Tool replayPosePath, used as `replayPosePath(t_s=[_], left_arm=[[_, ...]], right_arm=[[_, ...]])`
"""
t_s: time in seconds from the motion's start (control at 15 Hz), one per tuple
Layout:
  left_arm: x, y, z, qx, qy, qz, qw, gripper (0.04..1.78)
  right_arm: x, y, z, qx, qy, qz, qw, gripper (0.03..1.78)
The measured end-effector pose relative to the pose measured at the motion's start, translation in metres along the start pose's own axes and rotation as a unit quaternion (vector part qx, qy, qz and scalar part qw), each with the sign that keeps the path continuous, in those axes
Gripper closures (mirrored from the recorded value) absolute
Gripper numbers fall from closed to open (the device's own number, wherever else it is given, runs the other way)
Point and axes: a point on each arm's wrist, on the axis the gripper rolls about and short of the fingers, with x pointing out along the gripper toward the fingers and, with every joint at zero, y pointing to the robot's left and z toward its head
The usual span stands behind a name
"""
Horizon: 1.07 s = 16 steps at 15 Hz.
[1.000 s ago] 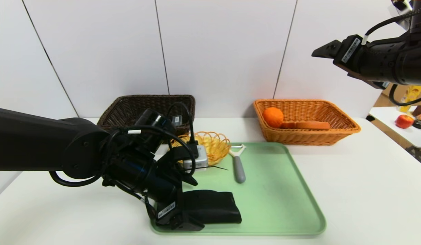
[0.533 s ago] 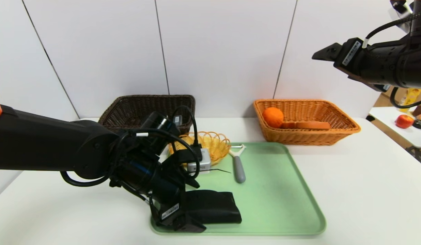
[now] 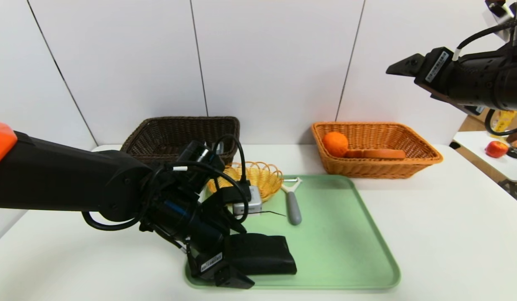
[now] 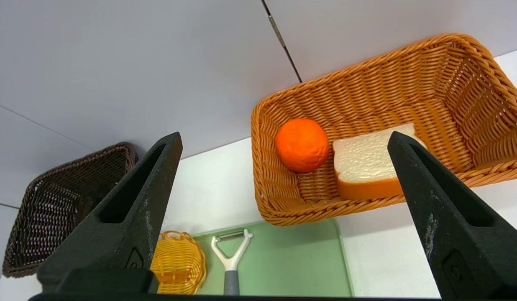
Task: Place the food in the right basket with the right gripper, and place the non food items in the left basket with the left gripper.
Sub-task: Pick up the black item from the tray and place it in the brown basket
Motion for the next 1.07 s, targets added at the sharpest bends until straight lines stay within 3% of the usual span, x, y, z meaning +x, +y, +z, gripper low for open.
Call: replayPosePath(t_s=[1.07], left_arm=[[0.014, 0.001, 0.002, 0.006, 0.001, -0.007, 1.0, 0.13]], right_arm=[[-0.01, -0.001, 0.002, 0.001, 0.003, 0.017, 0.9999, 0.11]])
